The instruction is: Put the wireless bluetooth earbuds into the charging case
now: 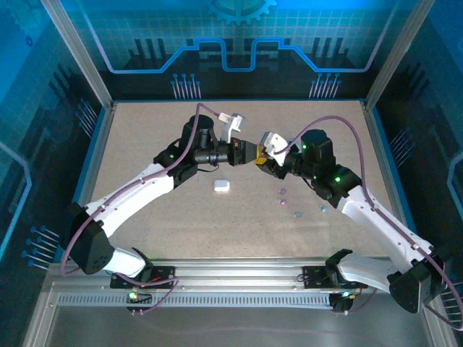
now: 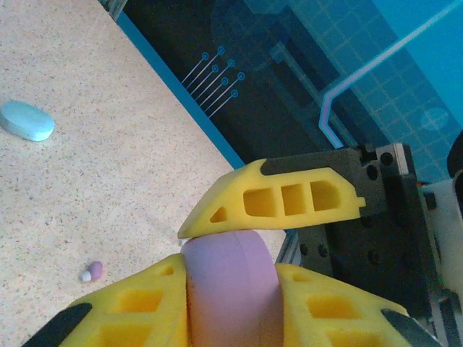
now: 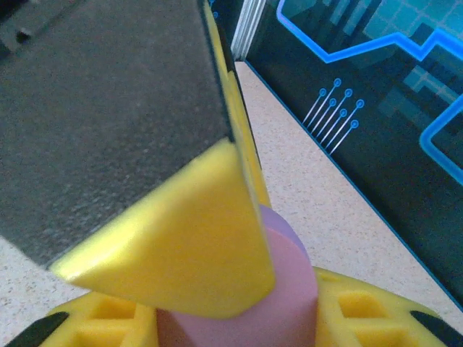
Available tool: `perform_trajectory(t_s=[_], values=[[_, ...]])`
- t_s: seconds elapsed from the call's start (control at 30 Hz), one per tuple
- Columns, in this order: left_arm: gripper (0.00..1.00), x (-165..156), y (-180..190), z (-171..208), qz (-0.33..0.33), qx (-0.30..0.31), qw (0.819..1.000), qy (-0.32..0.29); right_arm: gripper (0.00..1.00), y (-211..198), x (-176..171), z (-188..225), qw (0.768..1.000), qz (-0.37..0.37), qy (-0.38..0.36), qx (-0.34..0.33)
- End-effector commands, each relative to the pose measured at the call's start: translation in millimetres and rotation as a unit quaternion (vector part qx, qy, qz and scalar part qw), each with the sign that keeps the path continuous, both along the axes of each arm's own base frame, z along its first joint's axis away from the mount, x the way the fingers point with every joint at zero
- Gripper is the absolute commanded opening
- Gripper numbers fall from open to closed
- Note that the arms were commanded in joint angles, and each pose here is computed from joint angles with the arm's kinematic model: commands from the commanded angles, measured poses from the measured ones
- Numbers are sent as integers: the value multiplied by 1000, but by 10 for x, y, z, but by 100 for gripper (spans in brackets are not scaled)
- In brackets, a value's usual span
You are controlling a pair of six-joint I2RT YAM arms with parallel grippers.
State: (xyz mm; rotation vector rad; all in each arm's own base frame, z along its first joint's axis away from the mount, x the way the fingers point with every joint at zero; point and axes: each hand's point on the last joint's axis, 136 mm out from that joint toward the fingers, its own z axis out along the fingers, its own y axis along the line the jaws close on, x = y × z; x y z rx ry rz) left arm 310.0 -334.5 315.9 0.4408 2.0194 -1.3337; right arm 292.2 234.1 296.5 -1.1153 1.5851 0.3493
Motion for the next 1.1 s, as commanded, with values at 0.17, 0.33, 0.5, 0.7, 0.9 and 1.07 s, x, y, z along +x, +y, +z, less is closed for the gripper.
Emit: perform_trajectory(t_s=[0.17, 0.33, 0.5, 0.7, 0.9, 1.07], values=[[17, 38, 112, 256, 29, -81, 996, 25, 61, -335, 45, 346, 979, -82, -168, 78], [17, 29, 116, 341, 22, -127, 991, 48, 60, -455, 13, 228, 984, -43, -98, 144], [17, 6, 76, 369, 8, -158, 985, 71, 61, -384, -51, 327, 978, -6, -126, 165], [17, 0, 70, 387, 5, -160, 984, 72, 60, -278, -58, 440, 975, 29, -134, 172], [18, -17, 62, 407, 0, -159, 985, 70, 56, -188, -49, 508, 974, 55, -127, 181], [18, -19, 65, 411, 0, -158, 985, 69, 53, -171, -44, 533, 973, 58, -128, 181]])
